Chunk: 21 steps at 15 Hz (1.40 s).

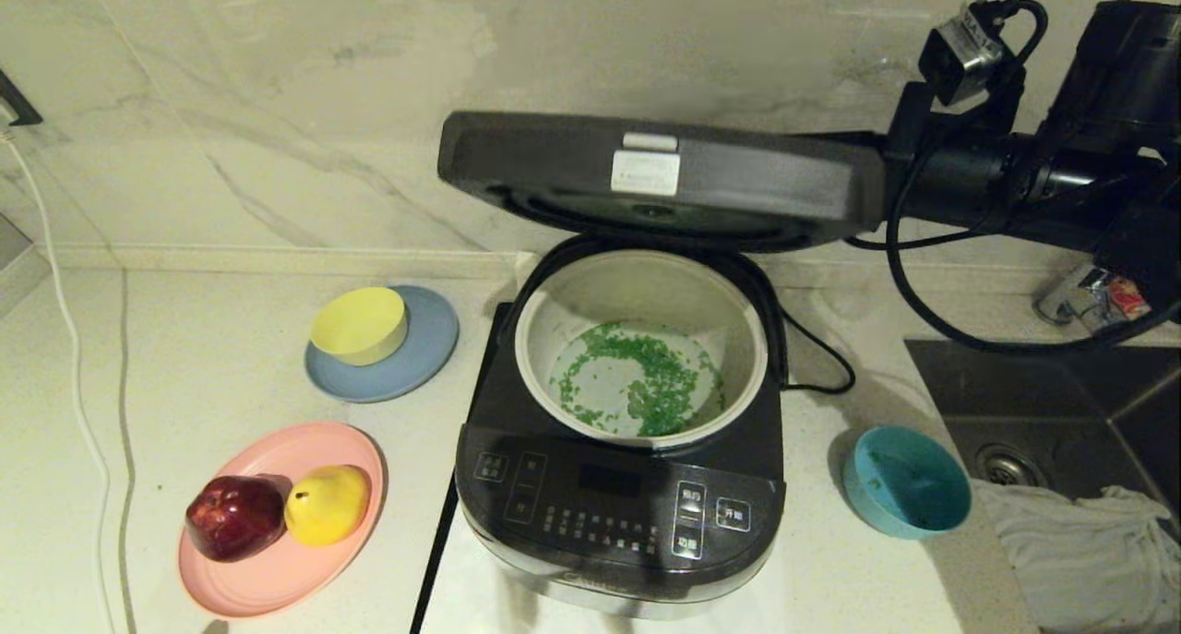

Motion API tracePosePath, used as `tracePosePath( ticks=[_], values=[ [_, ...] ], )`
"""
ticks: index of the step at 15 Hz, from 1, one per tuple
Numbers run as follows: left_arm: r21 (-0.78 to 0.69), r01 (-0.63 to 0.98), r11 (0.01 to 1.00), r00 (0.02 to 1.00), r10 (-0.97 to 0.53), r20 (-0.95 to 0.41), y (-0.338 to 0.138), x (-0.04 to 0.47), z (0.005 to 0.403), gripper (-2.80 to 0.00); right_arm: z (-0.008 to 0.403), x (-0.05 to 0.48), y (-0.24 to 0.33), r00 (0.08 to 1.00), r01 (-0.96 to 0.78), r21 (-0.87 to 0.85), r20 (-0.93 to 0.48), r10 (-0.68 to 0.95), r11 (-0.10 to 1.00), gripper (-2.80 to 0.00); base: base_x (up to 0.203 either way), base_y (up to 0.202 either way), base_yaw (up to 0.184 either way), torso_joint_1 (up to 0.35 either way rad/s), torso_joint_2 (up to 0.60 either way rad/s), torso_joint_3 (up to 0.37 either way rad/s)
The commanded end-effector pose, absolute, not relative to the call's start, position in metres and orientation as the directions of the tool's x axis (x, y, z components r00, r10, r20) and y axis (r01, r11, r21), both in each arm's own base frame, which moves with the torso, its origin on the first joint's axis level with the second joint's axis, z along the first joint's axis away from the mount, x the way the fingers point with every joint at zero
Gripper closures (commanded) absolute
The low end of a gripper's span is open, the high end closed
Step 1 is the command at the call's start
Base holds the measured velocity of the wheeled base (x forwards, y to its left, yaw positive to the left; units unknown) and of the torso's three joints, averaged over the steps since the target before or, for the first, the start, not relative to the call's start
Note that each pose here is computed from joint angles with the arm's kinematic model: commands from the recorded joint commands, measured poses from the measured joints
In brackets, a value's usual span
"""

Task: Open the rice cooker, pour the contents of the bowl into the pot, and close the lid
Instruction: Close the rice cooker

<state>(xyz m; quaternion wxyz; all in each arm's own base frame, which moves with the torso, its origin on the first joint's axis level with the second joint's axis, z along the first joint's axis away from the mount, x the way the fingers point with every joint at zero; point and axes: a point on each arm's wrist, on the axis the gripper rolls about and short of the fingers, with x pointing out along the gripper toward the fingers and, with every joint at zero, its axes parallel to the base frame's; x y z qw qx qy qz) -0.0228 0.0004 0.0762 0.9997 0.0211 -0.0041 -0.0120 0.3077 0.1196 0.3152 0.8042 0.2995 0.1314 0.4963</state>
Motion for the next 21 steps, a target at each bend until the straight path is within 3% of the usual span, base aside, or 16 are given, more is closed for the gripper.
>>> tracePosePath(
  ticks=[1,10,21],
  values=[
    [0.043,0.025,0.999,1.000,-0.025,0.000,0.000,-0.022,0.074,0.00,0.315,0.286,0.122,0.446,-0.726,0.613,0.072,0.892,0.313,0.00,0.000,0.000,0.000,0.000,0.00,0.000],
    [0.042,0.025,0.999,1.000,-0.025,0.000,0.000,-0.022,0.074,0.00,0.250,0.248,0.136,0.364,-0.622,0.705,-0.125,0.923,0.341,0.00,0.000,0.000,0.000,0.000,0.00,0.000],
    [0.043,0.025,0.999,1.000,-0.025,0.000,0.000,-0.022,0.074,0.00,0.196,0.261,0.148,0.355,-0.523,0.747,-0.247,0.902,0.410,0.00,0.000,0.000,0.000,0.000,0.00,0.000]
  ],
)
